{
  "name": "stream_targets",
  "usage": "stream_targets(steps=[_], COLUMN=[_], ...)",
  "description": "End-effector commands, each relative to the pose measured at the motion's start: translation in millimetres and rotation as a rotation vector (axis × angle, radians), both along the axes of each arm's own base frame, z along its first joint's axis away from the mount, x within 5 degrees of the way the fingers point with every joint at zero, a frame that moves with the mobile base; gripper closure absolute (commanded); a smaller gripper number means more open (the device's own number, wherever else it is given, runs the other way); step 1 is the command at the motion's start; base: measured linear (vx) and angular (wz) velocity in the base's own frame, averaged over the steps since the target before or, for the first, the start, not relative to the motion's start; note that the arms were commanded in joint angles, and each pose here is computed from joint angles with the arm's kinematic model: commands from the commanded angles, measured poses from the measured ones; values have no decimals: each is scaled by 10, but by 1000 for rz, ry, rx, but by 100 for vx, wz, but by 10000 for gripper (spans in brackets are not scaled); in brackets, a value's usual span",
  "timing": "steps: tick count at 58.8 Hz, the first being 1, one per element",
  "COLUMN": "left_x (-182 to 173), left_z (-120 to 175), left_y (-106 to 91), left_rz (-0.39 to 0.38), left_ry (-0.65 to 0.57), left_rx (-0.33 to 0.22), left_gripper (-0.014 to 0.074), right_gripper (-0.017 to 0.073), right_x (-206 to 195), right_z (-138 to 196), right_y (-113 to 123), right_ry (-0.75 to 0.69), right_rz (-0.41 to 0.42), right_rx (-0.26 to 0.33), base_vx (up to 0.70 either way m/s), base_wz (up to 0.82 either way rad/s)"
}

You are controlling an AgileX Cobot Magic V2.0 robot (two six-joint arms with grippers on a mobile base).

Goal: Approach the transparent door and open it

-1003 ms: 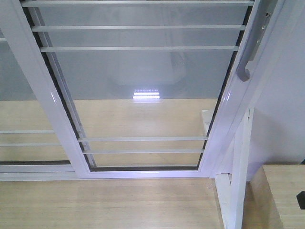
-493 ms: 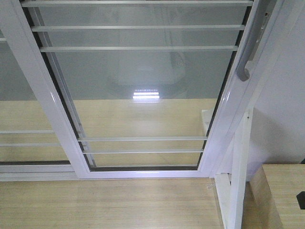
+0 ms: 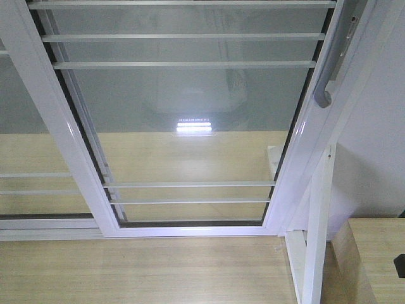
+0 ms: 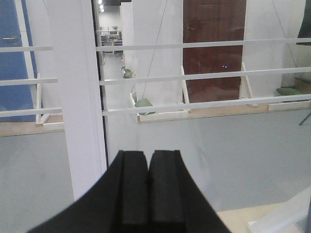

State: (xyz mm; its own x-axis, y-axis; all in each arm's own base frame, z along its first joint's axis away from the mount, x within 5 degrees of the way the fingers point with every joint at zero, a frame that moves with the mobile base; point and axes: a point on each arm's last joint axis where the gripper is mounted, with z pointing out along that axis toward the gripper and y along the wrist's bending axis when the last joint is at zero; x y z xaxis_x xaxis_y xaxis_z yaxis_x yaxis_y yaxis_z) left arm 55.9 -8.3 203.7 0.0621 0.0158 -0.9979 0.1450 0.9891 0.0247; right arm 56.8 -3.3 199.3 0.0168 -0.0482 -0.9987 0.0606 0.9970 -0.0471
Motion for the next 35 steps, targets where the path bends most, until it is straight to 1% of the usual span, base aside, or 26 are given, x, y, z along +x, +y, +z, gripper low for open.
stream_targets(steps=[1, 14, 24, 29, 35], left_x=[-5, -9, -18, -25, -52], left_z=[-2, 28, 72, 106, 202], left_y=[0, 1, 3, 4, 9], left_rz=[-3, -3, -2, -2, -2], left_ry=[-66, -99, -148, -186, -279], left_rx=[-21, -26, -34, -39, -54], left_gripper=[601, 600, 600, 599, 599], right_gripper=[567, 567, 567, 567, 567], right_x=[-9, -10, -15, -21, -38], right_z=[34, 38, 78, 113, 189], right_y=[-5, -6, -7, -8, -10], right_ry=[-80, -84, -127, -165, -242], right_rz=[-9, -9, -11, -13, -17], right_rx=[-18, -18, -19, -22, -25], base_vx=[0, 0, 0, 0, 0], base_wz=[0, 0, 0, 0, 0])
